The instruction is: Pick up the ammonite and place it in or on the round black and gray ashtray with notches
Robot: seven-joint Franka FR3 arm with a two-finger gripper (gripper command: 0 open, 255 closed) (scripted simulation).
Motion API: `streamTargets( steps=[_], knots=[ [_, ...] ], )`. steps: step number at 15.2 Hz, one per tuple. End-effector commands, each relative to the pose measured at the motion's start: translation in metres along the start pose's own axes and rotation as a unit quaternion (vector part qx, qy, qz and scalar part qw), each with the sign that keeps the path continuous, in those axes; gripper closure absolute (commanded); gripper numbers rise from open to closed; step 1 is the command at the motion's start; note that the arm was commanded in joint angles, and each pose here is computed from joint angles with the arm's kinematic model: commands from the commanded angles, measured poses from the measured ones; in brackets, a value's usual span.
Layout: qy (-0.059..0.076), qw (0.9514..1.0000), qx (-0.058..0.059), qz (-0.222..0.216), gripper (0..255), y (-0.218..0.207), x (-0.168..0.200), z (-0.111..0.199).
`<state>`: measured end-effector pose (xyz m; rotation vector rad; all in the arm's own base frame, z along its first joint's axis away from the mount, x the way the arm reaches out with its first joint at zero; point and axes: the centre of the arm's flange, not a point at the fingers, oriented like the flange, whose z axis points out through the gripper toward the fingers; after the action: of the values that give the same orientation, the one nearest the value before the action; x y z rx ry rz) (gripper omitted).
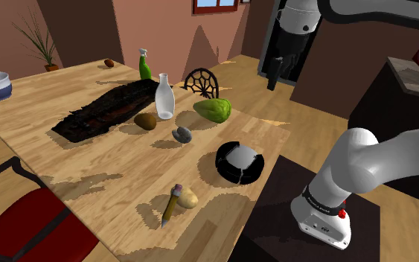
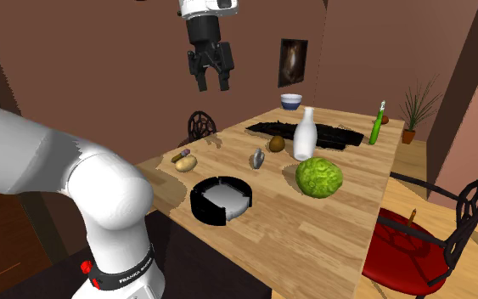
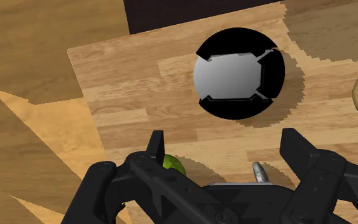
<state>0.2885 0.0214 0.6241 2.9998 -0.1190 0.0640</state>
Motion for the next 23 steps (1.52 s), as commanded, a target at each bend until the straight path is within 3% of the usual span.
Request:
streamTargets(
  steps=[1, 23],
  knots=[
    [0.000, 1.0000, 0.000, 0.000, 0, 0.000, 0.000, 0.000],
    [0.003, 0.9985, 0.034, -0.044, 0, -0.083, 0.200, 0.189]
  ],
)
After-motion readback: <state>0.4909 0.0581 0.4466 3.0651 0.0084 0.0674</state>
